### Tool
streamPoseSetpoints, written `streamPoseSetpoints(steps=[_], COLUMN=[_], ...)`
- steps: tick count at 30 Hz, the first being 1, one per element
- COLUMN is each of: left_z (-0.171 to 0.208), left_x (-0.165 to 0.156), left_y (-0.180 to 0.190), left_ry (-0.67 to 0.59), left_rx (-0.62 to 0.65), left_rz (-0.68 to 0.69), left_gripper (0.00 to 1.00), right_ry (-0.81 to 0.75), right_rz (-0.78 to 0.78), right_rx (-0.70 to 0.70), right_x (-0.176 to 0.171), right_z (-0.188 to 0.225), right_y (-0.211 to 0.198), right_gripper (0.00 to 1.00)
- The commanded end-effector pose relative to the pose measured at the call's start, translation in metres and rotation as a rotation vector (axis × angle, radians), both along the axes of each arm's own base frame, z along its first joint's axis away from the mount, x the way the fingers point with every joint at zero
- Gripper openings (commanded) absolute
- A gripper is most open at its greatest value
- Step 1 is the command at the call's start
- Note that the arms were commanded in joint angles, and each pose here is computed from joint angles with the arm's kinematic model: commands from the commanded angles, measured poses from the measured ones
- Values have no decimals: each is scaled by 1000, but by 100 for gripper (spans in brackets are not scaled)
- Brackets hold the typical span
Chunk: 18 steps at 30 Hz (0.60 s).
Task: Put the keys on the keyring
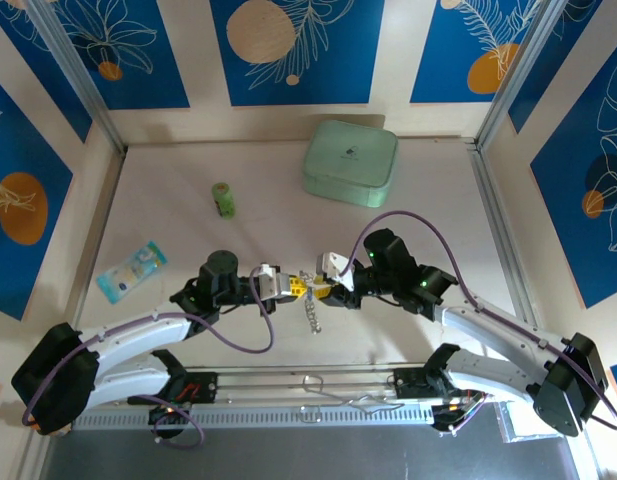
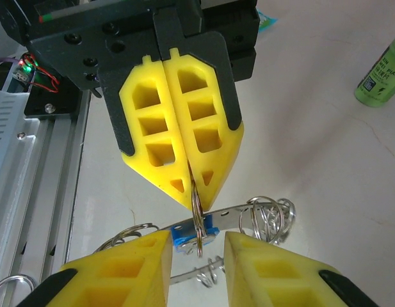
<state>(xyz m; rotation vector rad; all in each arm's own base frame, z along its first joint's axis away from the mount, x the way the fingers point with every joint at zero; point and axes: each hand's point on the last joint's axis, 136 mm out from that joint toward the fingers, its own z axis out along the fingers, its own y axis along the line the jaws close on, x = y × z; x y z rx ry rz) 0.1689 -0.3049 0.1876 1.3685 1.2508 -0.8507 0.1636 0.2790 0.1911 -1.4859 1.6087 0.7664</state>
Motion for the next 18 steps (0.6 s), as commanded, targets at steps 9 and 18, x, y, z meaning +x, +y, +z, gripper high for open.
streamPoseSetpoints(steps=[9, 18], left_z=[16, 34], left_x=[-3, -11], left_y=[-2, -3], left_ry=[-47, -52], left_rx=[-54, -139], left_rz=[-20, -55], left_gripper=[0, 0], right_ry=[7, 33], right_rz=[-2, -23], right_rx=[-20, -45], right_x=[3, 7], right_z=[-6, -21], right_y=[3, 1], right_gripper=[7, 1])
